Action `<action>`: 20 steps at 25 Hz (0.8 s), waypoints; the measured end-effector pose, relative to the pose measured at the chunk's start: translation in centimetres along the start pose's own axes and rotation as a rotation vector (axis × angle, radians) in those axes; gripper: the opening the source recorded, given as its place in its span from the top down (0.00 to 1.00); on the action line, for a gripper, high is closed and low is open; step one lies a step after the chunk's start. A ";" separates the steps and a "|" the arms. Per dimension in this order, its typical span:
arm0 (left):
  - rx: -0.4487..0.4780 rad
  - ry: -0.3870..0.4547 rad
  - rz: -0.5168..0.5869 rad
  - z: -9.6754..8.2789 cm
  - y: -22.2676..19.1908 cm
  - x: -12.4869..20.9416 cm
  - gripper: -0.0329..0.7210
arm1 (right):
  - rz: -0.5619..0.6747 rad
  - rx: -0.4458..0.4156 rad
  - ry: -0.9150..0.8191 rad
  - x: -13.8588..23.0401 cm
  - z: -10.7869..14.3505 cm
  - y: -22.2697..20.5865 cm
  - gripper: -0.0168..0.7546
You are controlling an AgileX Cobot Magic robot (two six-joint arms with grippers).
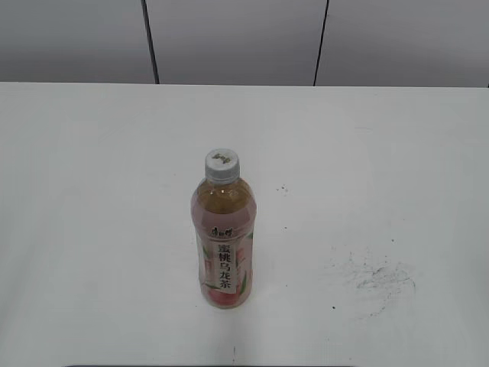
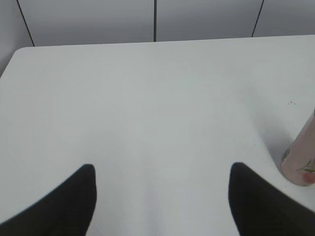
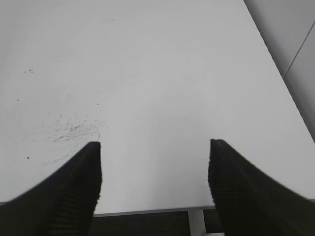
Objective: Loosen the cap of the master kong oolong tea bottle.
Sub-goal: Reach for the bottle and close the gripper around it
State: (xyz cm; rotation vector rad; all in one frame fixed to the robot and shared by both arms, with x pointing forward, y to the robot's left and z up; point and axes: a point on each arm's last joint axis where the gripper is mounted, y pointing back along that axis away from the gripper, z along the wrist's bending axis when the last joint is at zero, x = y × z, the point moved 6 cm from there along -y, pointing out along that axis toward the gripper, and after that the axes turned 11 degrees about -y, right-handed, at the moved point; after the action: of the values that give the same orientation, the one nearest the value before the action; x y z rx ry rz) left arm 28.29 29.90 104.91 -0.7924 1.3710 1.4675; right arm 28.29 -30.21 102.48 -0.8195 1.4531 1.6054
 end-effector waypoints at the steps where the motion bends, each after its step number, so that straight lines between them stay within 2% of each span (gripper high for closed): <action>1: 0.000 0.000 0.000 0.0 0.0 0.0 0.29 | 0.000 0.000 0.000 0.0 0.0 0.0 0.32; 20: 0.000 0.000 0.000 0.0 0.0 0.0 0.29 | 0.000 0.000 0.000 0.0 0.0 0.0 0.32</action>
State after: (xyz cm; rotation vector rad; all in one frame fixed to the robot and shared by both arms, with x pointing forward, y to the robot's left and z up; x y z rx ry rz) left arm 28.29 29.90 104.91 -0.7924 1.3710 1.4675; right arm 28.29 -30.21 102.48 -0.8195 1.4531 1.6054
